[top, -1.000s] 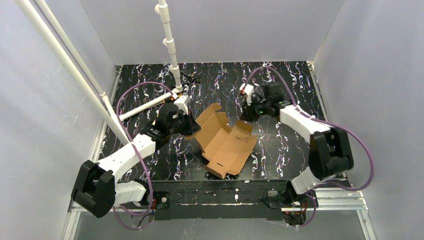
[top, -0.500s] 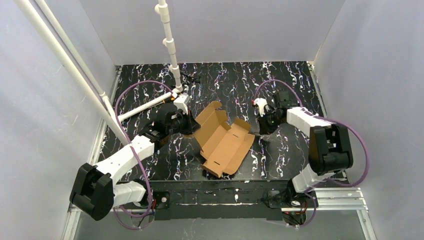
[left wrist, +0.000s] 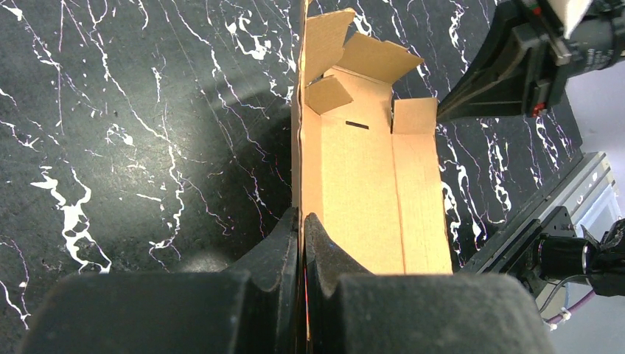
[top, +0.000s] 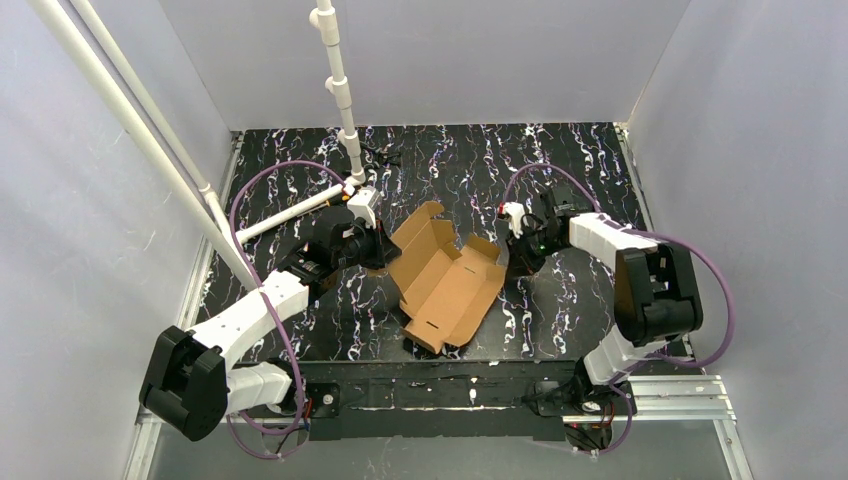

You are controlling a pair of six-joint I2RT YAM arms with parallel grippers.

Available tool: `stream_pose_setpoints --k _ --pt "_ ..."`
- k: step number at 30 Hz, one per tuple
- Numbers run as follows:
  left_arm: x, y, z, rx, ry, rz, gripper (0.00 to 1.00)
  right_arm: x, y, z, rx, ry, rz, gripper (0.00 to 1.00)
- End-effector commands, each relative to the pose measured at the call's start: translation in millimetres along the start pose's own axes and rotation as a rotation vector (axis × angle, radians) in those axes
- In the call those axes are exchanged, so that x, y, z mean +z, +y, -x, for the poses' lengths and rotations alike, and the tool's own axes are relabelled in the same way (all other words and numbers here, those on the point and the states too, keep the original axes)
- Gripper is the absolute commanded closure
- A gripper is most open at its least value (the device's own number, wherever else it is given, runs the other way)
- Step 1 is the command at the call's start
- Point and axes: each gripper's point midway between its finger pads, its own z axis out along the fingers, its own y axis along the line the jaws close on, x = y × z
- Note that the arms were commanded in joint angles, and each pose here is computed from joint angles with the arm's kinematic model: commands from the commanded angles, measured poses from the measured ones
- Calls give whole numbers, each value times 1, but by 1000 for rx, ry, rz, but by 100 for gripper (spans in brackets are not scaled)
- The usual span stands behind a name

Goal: Fold the paper box

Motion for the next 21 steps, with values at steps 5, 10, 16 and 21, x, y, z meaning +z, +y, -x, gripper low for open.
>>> stream_pose_setpoints --k 5,10,16,21 --pt "-3 -7 18 13 -53 -18 100 -5 42 29 -232 -80 54 88" --pt "-3 -8 18 13 -52 -18 100 -2 36 30 -240 -49 9 88" --pt "-3 -8 18 18 -52 -22 100 -18 -20 42 -99 -99 -264 84" --pt "-3 -10 17 14 -48 -29 100 -19 -58 27 8 -47 -435 85"
